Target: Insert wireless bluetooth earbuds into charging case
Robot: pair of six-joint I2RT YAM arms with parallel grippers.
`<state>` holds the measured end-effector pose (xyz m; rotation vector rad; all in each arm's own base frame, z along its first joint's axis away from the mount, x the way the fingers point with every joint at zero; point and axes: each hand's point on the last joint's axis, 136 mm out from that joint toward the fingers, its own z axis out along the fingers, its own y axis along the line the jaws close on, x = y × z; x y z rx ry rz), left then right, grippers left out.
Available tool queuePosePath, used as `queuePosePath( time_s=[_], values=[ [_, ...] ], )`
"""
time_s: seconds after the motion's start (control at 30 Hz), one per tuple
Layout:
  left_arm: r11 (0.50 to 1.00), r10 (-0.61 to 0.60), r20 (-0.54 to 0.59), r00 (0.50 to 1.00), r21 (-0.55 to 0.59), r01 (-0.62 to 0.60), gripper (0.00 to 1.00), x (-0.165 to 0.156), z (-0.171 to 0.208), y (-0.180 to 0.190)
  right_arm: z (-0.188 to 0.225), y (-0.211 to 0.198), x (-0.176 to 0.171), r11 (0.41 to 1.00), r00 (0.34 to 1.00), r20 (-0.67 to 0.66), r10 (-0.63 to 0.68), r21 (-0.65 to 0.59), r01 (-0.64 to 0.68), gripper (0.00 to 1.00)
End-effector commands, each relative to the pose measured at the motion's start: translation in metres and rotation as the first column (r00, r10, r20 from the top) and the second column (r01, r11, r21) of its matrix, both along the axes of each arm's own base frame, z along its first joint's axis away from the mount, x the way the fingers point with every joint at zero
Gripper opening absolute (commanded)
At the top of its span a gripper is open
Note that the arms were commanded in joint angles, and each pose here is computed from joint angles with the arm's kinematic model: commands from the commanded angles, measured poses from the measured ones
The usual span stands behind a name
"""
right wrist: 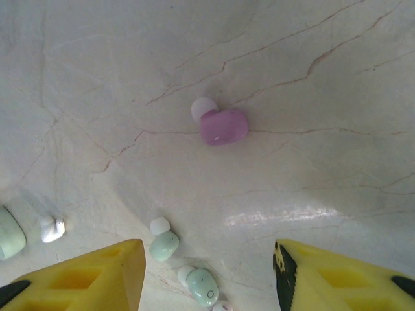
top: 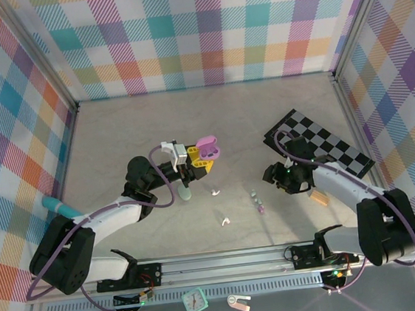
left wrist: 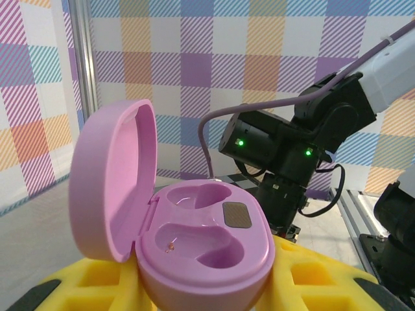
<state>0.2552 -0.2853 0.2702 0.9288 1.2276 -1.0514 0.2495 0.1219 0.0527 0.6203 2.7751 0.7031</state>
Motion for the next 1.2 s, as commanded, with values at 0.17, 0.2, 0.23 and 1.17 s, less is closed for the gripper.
queuePosePath(
  time_s=[0.17, 0.2, 0.23, 1.17],
  values=[
    [1.000, -0.005, 0.042, 0.999, -0.010, 0.006, 0.22, -0.005, 0.005, 0.005, -0.012, 0.002, 0.027, 0.988, 0.991, 0.011, -0.133, 0.076, 0.131, 0.51],
    [1.000, -0.006, 0.040, 0.999, -0.010, 0.007, 0.22, -0.005, 0.005, 0.005, -0.014, 0.002, 0.029, 0.987, 0.990, 0.005, -0.140, 0.077, 0.140, 0.51],
    [1.000, -0.008, 0.038, 0.999, -0.009, 0.008, 0.22, -0.006, 0.005, 0.005, -0.017, 0.002, 0.030, 0.986, 0.989, 0.000, -0.146, 0.076, 0.146, 0.48],
    [1.000, -0.009, 0.030, 0.999, -0.012, 0.010, 0.22, -0.003, 0.004, 0.004, -0.015, 0.004, 0.061, 0.988, 0.990, 0.071, -0.121, 0.103, 0.114, 0.38]
  ],
)
